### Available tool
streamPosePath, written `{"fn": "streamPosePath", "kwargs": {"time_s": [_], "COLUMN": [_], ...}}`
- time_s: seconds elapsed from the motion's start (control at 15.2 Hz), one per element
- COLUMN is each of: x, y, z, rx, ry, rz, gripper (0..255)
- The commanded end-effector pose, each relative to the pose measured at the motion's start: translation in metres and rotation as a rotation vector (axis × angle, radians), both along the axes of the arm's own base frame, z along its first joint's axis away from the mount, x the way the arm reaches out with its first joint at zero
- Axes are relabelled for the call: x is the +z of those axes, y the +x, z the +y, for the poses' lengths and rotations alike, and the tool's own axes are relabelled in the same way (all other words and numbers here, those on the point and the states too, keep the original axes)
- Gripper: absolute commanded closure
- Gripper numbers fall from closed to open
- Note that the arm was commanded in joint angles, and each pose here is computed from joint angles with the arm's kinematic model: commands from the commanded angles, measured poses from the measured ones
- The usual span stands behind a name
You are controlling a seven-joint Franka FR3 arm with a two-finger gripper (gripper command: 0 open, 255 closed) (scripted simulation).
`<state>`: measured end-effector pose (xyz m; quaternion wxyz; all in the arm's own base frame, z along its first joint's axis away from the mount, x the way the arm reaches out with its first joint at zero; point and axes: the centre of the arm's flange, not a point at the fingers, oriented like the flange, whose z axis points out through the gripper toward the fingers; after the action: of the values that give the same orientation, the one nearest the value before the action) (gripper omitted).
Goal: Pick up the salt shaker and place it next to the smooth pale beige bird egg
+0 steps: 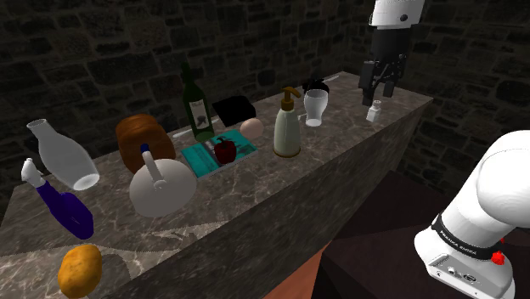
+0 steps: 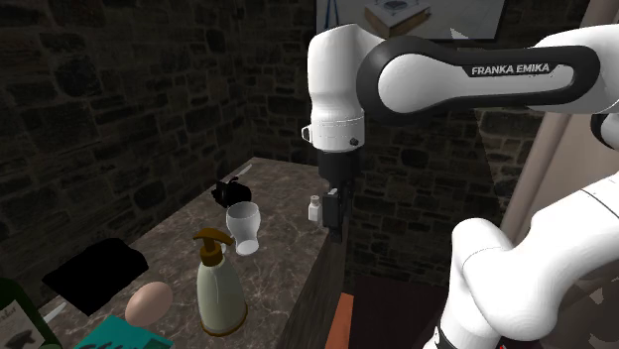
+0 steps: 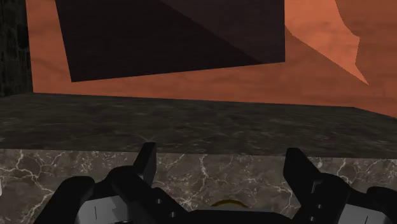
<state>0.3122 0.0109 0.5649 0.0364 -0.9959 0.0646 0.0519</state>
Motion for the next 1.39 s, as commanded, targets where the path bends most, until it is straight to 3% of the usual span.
{"fn": "streamPosePath", "kwargs": {"time_s": [0.0,1.32], "x": [0.0,-0.097], "y": [0.0,0.068], "z": [0.0,-0.227], "rx": [0.0,-0.002], "ry": [0.0,-0.042], "rz": [0.0,-0.05], "gripper": [0,0]}}
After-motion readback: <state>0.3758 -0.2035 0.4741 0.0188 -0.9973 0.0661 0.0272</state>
